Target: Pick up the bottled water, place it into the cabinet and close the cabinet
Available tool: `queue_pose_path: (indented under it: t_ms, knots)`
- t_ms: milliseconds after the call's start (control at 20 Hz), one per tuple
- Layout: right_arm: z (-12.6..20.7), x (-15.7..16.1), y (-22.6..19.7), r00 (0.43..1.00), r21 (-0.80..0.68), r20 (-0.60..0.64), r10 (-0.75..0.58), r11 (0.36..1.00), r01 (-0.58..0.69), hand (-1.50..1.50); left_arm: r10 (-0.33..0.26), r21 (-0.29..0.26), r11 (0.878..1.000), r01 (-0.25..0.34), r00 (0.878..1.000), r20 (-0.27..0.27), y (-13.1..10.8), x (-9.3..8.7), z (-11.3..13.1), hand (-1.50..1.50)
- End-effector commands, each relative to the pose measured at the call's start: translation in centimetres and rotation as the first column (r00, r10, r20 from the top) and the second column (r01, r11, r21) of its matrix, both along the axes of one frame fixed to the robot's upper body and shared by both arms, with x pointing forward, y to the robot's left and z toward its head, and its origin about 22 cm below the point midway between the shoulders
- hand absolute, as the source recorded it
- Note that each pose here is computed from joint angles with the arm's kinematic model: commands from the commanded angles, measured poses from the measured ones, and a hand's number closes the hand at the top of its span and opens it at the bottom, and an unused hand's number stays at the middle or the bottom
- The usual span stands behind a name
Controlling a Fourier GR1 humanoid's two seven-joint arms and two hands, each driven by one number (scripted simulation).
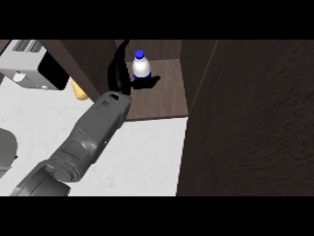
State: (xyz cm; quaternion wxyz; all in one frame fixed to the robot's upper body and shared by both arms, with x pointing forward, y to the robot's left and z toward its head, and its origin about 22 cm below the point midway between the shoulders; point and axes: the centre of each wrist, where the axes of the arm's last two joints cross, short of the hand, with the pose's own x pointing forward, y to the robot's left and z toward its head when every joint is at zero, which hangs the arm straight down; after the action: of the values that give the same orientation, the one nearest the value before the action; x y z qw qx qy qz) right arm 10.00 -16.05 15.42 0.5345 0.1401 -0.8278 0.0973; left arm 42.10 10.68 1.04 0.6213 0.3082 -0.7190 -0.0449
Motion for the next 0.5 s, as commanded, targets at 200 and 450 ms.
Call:
queue_pose_path:
  t_ms: [200, 450]
  knots:
    - [0.8, -1.0, 0.0, 1.000, 0.004, 0.010, 0.012, 1.000, -0.012, -1.50, 0.043, 0.005, 0.999, -0.043, 0.999, -0.012, 1.5, -0.4, -1.2, -1.50]
    - [1.3, -1.7, -0.5, 1.000, 0.017, 0.007, 0.023, 1.000, -0.023, -1.50, -0.087, -0.093, 0.991, 0.093, 0.994, 0.069, 0.6, 0.8, 1.4, -1.50]
